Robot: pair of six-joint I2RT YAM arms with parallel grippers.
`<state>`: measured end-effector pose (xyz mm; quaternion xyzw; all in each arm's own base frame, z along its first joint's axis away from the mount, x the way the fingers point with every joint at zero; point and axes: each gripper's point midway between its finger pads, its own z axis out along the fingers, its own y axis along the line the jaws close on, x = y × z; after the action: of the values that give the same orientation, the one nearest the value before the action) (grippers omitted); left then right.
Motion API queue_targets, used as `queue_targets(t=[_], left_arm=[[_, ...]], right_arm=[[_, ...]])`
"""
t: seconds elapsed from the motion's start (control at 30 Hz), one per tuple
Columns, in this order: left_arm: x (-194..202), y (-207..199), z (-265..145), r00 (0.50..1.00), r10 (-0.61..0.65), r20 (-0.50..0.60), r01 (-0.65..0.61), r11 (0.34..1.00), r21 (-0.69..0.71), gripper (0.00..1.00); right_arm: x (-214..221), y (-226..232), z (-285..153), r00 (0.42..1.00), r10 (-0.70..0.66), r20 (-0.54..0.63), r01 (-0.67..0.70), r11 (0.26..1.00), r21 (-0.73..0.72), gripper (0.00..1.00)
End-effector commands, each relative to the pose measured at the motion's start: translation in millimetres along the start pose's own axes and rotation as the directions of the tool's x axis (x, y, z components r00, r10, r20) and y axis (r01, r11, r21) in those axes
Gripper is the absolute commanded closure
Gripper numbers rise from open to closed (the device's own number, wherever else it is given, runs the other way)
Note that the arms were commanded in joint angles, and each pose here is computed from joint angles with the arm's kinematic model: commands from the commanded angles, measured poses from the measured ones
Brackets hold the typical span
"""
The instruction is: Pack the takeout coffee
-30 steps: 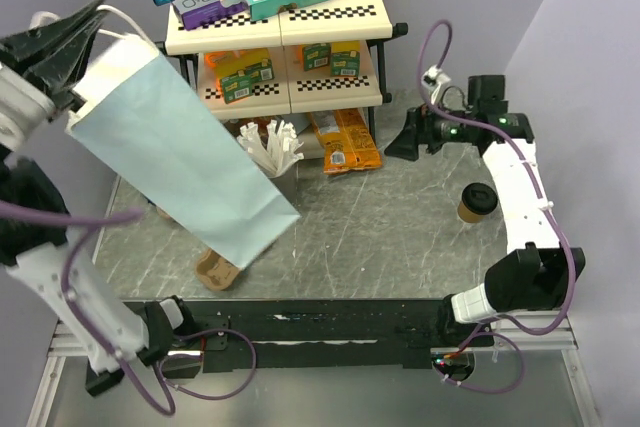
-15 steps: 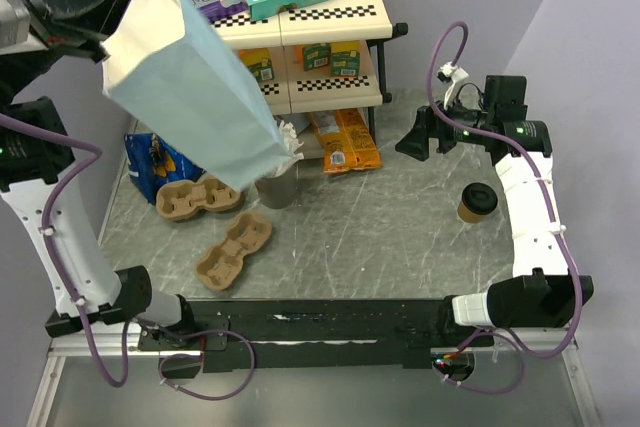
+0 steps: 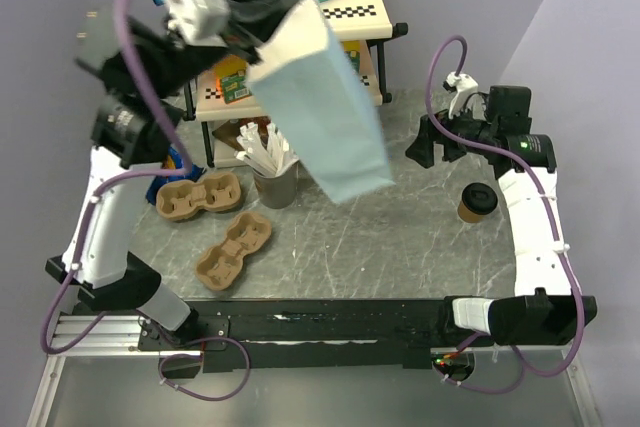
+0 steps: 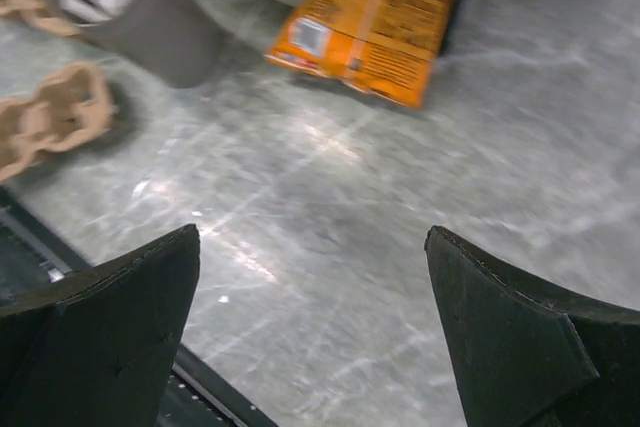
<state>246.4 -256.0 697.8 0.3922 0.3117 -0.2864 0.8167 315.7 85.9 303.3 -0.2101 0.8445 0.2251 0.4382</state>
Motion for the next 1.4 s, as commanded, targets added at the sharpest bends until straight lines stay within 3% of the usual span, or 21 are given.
queue_targets(t=[0.0, 0.17, 0.3, 0.4, 0.7, 0.9, 1.1, 1.23, 1.27, 1.37], left_arm=[[28, -14, 12, 0.996, 0.048, -0.076, -0.05, 0.998, -0.028, 0.99], [87, -71, 23, 0.982, 0.009, -0.186, 0.007, 0.996, 0.086, 0.99], [123, -108, 19, 0.966, -0.052, -0.255, 0.096, 0.982, 0.162, 0.99], [151, -135, 14, 0.944, -0.081, -0.319, 0.149, 0.97, 0.195, 0.99], [255, -205, -11, 0.817, -0.151, -0.557, 0.328, 0.916, 0.233, 0.99], [283, -222, -6, 0.749, -0.234, -0.619, 0.43, 0.883, 0.187, 0.99], [293, -226, 5, 0.717, -0.277, -0.64, 0.454, 0.882, 0.127, 0.98], [297, -227, 12, 0.717, -0.285, -0.635, 0.456, 0.882, 0.118, 0.57], [298, -227, 14, 0.715, -0.298, -0.633, 0.462, 0.88, 0.108, 0.4], [281, -220, 25, 0.746, -0.305, -0.593, 0.456, 0.882, 0.12, 0.27]], right_arm=[[-8, -26, -22, 0.999, -0.018, 0.043, 0.01, 0.982, 0.19, 0.0], [-6, -42, -38, 0.999, -0.008, 0.05, -0.006, 0.96, 0.279, 0.0], [5, -58, -47, 0.988, 0.134, 0.077, -0.15, 0.95, 0.273, 0.0], [12, -64, -47, 0.983, 0.165, 0.081, -0.181, 0.947, 0.265, 0.0], [10, -62, -46, 0.983, 0.156, 0.094, -0.174, 0.955, 0.241, 0.0], [14, -58, -46, 0.984, 0.154, 0.089, -0.171, 0.957, 0.236, 0.0], [20, -55, -46, 0.984, 0.157, 0.082, -0.172, 0.959, 0.227, 0.0], [17, -49, -48, 0.987, 0.142, 0.078, -0.156, 0.966, 0.206, 0.0], [17, -46, -48, 0.988, 0.136, 0.076, -0.148, 0.97, 0.192, 0.0], [14, -37, -51, 0.99, 0.113, 0.083, -0.125, 0.98, 0.158, 0.0]])
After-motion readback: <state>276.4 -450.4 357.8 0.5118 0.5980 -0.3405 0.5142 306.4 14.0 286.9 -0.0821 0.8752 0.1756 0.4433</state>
